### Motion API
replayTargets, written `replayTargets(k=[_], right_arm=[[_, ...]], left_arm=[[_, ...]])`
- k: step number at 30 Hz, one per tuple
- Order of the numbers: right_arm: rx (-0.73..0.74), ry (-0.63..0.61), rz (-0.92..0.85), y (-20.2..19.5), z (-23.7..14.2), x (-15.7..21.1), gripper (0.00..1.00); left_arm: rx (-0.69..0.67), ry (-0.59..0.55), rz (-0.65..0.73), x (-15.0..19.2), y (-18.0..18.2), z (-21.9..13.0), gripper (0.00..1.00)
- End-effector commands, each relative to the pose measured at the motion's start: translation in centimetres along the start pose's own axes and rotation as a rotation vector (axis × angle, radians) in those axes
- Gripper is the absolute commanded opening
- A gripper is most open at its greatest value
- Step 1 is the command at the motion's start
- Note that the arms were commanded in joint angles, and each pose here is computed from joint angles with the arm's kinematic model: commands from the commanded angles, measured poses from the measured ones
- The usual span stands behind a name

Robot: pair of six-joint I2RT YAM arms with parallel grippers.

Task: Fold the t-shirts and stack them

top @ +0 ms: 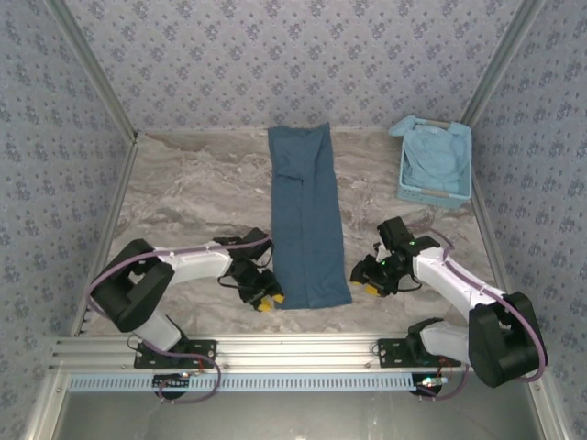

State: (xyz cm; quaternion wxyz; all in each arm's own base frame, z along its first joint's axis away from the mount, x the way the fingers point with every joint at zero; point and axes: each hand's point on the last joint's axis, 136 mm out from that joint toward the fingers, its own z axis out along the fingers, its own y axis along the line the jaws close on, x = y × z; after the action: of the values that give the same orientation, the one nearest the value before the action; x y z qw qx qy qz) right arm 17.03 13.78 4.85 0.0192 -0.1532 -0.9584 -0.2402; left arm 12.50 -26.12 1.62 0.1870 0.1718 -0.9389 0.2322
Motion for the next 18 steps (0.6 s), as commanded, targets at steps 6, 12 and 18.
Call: replayTargets(k=[6, 12, 18], right_arm=[[0.071, 0.017, -0.076, -0.4, 0.8, 1.4, 0.46], [0.156, 0.073, -0.115, -0.4, 2.3, 2.6, 0.44], [0.163, 0.094, -0.134, 0.6, 3.7, 2.8, 0.42]], left_arm=[[0.036, -0.069, 0.101, -0.9, -2.3, 0.6, 0.03], [0.022, -0.067, 0.101, -0.3, -1.3, 0.0, 0.0], [0.014, -0.05, 0.101, -0.1, -0.6, 0.2, 0.0]])
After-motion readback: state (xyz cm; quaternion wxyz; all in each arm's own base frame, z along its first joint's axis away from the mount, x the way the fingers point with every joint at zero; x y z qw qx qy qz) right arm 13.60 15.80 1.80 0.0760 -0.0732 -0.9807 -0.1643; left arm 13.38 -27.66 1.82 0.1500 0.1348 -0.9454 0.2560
